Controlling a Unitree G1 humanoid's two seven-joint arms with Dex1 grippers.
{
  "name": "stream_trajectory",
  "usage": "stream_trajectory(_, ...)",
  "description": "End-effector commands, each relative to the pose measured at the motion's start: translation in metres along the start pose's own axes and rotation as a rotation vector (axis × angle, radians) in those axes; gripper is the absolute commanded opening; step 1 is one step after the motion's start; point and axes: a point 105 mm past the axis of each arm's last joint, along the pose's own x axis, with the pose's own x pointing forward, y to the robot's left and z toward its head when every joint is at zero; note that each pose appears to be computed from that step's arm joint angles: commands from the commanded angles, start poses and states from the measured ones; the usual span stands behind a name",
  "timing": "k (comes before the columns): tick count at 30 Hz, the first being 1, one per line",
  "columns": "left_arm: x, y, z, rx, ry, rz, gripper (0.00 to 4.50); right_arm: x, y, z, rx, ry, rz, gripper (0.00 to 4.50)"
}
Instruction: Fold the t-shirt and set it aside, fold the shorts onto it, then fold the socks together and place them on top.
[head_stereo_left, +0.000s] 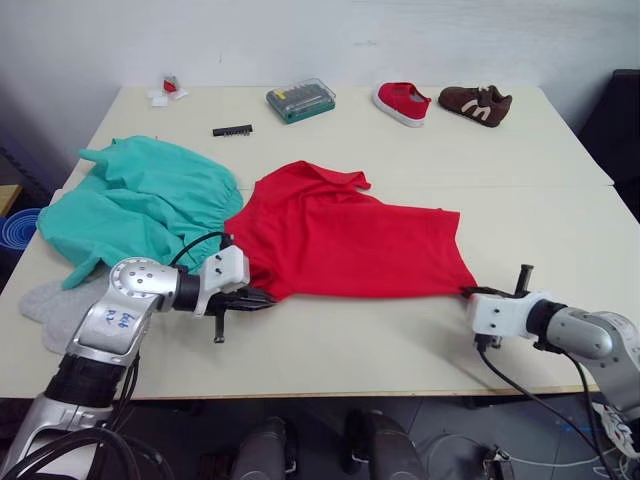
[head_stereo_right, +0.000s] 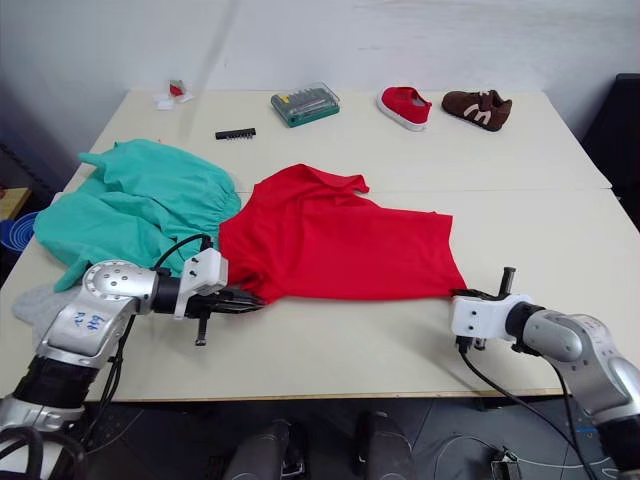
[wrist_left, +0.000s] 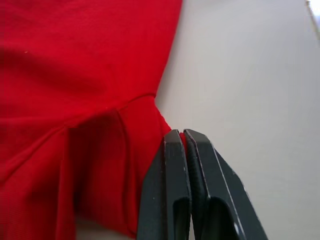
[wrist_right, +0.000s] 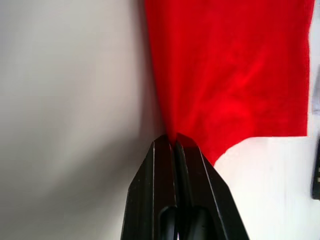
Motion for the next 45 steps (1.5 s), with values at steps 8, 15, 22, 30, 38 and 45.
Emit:
stream_trajectory(8,-0.016,-0.051,-0.017,-0.078,0.116,-0.219,0.00,-0.048,0.050,0.049,0.054,-0.167,0.377,0.02)
stream_trajectory(15,-0.027,-0.083,-0.047,-0.165,0.191,-0.348,0.00,-0.067,0.063,0.046,0.080,-0.135,0.476,0.02)
stream_trajectory(22,-0.028,-0.093,-0.061,-0.218,0.197,-0.369,0.00,-0.080,0.059,0.038,0.111,-0.099,0.522,0.02)
stream_trajectory(30,-0.045,-0.094,-0.068,-0.104,0.336,-0.555,0.00,-0.081,0.044,0.058,0.497,-0.256,0.530,0.02)
stream_trajectory(38,-0.040,-0.039,-0.020,-0.134,0.319,-0.557,0.00,-0.078,0.039,0.062,0.757,-0.312,0.711,0.02)
stream_trajectory(45,-0.016,0.012,0.016,-0.154,0.308,-0.488,0.00,-0.069,0.036,0.059,0.848,-0.316,0.726,0.02)
